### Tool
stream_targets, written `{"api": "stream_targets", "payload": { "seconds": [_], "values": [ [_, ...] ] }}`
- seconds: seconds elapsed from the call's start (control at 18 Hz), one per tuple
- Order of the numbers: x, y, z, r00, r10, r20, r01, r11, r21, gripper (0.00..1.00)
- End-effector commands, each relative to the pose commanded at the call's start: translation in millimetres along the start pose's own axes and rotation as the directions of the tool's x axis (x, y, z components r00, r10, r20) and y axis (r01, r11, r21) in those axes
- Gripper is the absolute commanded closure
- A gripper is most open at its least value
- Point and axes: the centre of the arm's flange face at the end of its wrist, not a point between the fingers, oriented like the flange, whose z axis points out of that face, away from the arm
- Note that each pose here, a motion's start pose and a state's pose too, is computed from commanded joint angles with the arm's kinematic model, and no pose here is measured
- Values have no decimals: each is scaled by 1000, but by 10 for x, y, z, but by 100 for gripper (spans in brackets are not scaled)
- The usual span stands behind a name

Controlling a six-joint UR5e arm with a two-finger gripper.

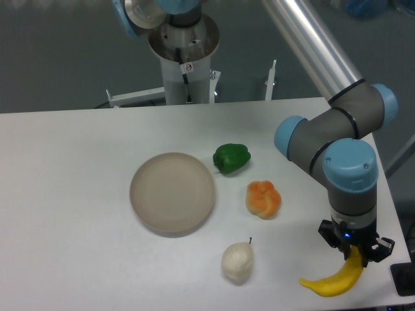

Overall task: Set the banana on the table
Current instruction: 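Hold the yellow banana in the gripper near the table edge, then lift the banana and carry it toward the orange fruit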

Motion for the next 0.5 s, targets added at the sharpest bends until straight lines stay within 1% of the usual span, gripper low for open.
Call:
{"api": "stream_targets", "payload": {
  "seconds": [0.5],
  "values": [
    [41, 22, -9, 1000, 12, -8, -12, 1000, -4, 68]
  ]
}}
